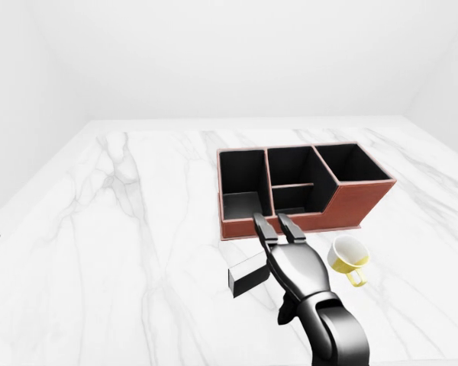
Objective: Pick up the book and place it in the caddy.
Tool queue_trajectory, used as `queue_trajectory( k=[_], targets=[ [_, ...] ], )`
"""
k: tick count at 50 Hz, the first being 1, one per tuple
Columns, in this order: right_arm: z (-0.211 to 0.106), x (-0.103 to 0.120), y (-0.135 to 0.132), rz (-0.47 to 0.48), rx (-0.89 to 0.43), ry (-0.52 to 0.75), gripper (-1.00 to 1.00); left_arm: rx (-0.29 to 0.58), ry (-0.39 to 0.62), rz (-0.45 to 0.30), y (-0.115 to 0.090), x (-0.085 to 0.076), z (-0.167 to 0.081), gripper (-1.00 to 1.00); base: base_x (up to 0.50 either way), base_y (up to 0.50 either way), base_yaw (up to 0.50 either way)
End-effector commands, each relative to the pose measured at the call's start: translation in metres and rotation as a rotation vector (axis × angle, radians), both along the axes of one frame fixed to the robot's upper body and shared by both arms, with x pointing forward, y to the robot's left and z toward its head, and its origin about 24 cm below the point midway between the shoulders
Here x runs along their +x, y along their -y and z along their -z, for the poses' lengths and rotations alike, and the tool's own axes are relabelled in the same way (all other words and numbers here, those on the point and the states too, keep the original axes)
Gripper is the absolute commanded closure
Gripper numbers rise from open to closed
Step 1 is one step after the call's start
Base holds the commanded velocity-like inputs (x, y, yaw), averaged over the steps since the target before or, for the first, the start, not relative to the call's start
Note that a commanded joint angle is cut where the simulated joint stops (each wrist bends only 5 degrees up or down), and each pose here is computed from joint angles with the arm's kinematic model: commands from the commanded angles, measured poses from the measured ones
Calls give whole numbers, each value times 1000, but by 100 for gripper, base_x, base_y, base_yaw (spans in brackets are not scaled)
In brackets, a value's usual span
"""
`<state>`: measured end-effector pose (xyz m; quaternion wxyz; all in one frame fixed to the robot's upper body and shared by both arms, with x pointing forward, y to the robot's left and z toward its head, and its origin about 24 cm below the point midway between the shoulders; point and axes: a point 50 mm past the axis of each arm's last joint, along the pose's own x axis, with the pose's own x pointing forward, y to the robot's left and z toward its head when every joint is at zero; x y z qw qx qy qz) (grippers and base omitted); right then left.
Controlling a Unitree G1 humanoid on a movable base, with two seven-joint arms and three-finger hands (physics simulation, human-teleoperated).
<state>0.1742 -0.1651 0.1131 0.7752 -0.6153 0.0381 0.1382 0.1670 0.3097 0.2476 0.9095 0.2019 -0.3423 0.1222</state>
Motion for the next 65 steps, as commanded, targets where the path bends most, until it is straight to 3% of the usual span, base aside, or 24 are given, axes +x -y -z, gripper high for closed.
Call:
queue_trajectory(
  k=[1,33,65],
  targets=[
    [-2,0,-13,-51,-38,8,-100,27,-5,-3,4,-5,1,-100,0,0,0],
    [6,15,-39,-168,-148,-5,-100,29,8,7,5,-4,-2,-100,0,0,0],
    [16,34,-38,-200,-72,-46,-100,23,3,7,4,-4,-1,-100,0,0,0]
  ],
)
